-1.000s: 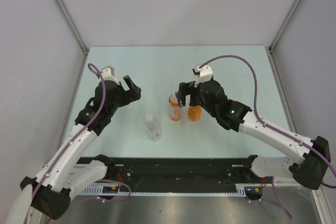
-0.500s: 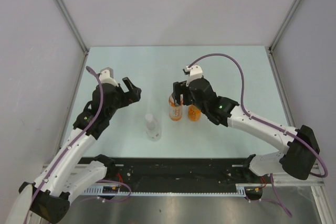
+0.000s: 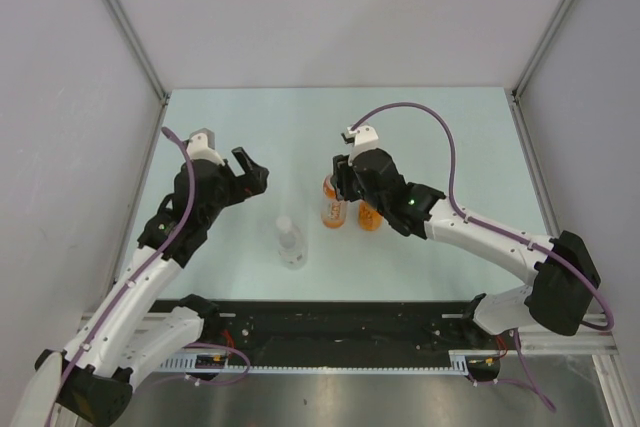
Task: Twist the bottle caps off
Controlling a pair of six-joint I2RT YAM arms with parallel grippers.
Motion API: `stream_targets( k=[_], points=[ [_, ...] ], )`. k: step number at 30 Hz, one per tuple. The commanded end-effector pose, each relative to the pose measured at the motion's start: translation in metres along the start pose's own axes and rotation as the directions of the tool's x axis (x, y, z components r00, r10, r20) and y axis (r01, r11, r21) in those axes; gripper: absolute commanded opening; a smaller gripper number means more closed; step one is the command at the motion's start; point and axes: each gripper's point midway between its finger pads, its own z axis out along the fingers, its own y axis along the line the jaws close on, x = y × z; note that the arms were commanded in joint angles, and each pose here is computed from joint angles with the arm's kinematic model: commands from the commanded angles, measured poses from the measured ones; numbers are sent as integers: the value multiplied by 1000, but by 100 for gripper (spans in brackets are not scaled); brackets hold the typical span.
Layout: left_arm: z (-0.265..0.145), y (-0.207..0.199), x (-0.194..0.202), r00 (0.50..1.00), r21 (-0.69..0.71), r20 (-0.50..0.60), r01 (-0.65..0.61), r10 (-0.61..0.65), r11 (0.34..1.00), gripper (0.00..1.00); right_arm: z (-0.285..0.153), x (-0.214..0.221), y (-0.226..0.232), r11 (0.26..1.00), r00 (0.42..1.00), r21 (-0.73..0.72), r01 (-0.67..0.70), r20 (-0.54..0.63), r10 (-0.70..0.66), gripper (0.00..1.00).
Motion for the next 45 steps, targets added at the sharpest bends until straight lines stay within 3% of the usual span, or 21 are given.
stream_targets(
  k=[1,6,14,17,20,23,24,26,27,34,40,43,45],
  points=[
    [-6,-5,-10,999,28,35,-12,11,1000,100,1,-32,10,999,996,-28,-17,84,19,47],
    [-6,-5,-9,999,31,31,-14,13,999,100,5,-28,11,999,997,-25,-21,77,23,73],
    [-7,-5,-8,999,30,30,-14,13,999,100,13,-29,12,1000,997,-17,-23,78,25,74],
    [-7,-4,-7,1000,30,28,-13,12,999,99,14,-31,13,999,996,-21,-25,88,27,68],
    [-7,-4,-6,1000,31,26,-12,11,999,99,16,-31,14,1000,996,-23,-21,92,23,55],
    [-7,-4,-6,1000,29,25,-12,11,1000,99,15,-32,14,1000,995,-22,-15,94,17,36],
    [-7,-3,-6,1000,27,26,-13,13,1000,99,14,-33,14,1000,995,-21,-12,97,14,24],
    [-8,-4,-7,999,28,29,-13,12,1000,99,13,-35,12,1000,995,-14,-13,103,14,14],
    [-8,-4,-8,999,25,33,-11,10,1000,99,9,-39,12,1000,993,-15,-18,113,19,1],
    [-18,-25,-47,993,73,121,-19,10,997,99,-36,-84,-5,999,976,24,-31,218,25,0],
    [-33,-76,-99,971,246,239,-65,5,967,100,-79,-122,-34,991,943,37,-129,314,111,0],
    [-49,-117,-117,952,434,306,-146,7,889,100,-102,-144,-50,974,903,-22,-226,370,218,0],
    [-55,-144,-115,951,538,301,-235,76,810,100,-117,-156,-42,943,874,-162,-292,356,332,0]
  ],
)
